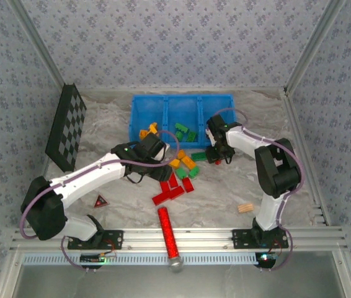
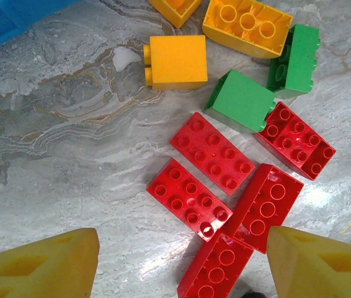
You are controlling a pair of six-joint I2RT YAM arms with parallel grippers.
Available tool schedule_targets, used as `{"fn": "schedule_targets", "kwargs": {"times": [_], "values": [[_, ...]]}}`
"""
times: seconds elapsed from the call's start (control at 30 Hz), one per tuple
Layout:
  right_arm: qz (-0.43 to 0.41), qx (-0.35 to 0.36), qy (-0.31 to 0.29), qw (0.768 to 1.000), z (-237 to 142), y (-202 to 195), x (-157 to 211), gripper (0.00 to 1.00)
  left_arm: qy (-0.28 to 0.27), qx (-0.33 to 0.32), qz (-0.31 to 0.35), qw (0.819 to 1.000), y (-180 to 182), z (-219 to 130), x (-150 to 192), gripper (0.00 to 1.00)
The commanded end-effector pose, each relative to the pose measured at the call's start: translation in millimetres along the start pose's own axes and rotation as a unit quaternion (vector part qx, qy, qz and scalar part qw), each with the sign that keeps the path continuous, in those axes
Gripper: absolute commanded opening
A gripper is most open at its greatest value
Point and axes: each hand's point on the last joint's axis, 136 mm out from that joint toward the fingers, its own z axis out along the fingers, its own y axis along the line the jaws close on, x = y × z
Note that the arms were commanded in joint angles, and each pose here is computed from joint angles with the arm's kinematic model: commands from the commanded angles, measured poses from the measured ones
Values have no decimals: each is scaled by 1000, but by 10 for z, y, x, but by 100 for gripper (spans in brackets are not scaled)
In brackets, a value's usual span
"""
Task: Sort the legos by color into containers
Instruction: Pick up the lego from the center of the table, then place the lego in the container.
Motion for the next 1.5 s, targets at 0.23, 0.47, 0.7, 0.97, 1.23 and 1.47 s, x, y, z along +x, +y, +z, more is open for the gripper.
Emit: {"fn": "schedule_targets", "kwargs": {"times": [0.23,0.47,0.7,0.97,1.23,1.47], "values": [[4,-51,-8,999,-251,144,171,25,-27,17,2,999,-141,-68,-276,72],[53,-52,-87,993,-1041,27,168,24,-26,4,91,995,-490,184,-444,70],[77,-39,-169,982,-1447,-253,-311,24,-27,27,122,992,-824,546,-559,67],[84,-31,-202,975,-1325,-463,-899,24,8,26,139,990,-1039,880,-504,65],[85,-40,-194,977,-1030,-541,-1265,24,36,30,130,990,-1102,1067,-425,62],[84,-32,-180,979,-827,-587,-1350,25,61,12,111,992,-1026,1221,-307,60]]}}
